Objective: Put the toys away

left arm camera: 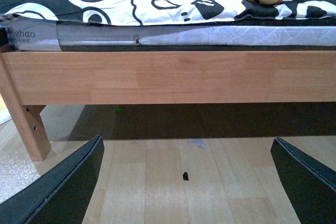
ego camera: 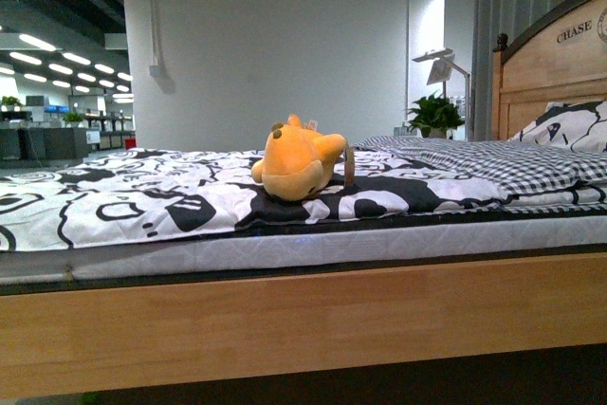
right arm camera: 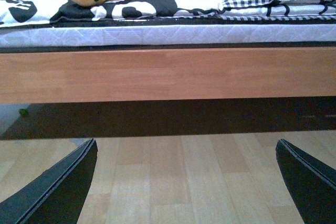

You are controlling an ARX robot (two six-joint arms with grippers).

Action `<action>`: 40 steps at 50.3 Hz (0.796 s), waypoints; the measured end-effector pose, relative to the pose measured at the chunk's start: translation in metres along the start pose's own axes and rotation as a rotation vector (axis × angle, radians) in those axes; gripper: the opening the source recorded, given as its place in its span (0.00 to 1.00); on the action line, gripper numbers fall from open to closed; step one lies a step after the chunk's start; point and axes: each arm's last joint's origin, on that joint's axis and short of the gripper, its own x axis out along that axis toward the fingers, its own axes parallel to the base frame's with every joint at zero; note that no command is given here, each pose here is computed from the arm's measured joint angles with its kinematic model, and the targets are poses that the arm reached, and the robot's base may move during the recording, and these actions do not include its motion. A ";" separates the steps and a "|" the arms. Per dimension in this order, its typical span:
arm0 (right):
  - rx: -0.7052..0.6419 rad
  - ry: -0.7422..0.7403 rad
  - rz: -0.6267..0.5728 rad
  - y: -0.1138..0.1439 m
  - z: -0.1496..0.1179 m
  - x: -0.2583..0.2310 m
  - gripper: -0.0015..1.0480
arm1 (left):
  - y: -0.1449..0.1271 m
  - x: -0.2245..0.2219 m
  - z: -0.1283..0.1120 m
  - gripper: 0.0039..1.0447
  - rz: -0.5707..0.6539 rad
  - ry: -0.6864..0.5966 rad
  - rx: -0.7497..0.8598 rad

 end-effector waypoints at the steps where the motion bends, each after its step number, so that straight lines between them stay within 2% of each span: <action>1: 0.000 0.000 0.000 0.000 0.000 0.000 1.00 | 0.000 0.000 0.000 0.95 -0.001 0.000 0.000; 40: 0.000 0.000 0.000 0.000 0.000 0.000 1.00 | 0.000 0.000 0.000 0.95 0.000 0.000 0.000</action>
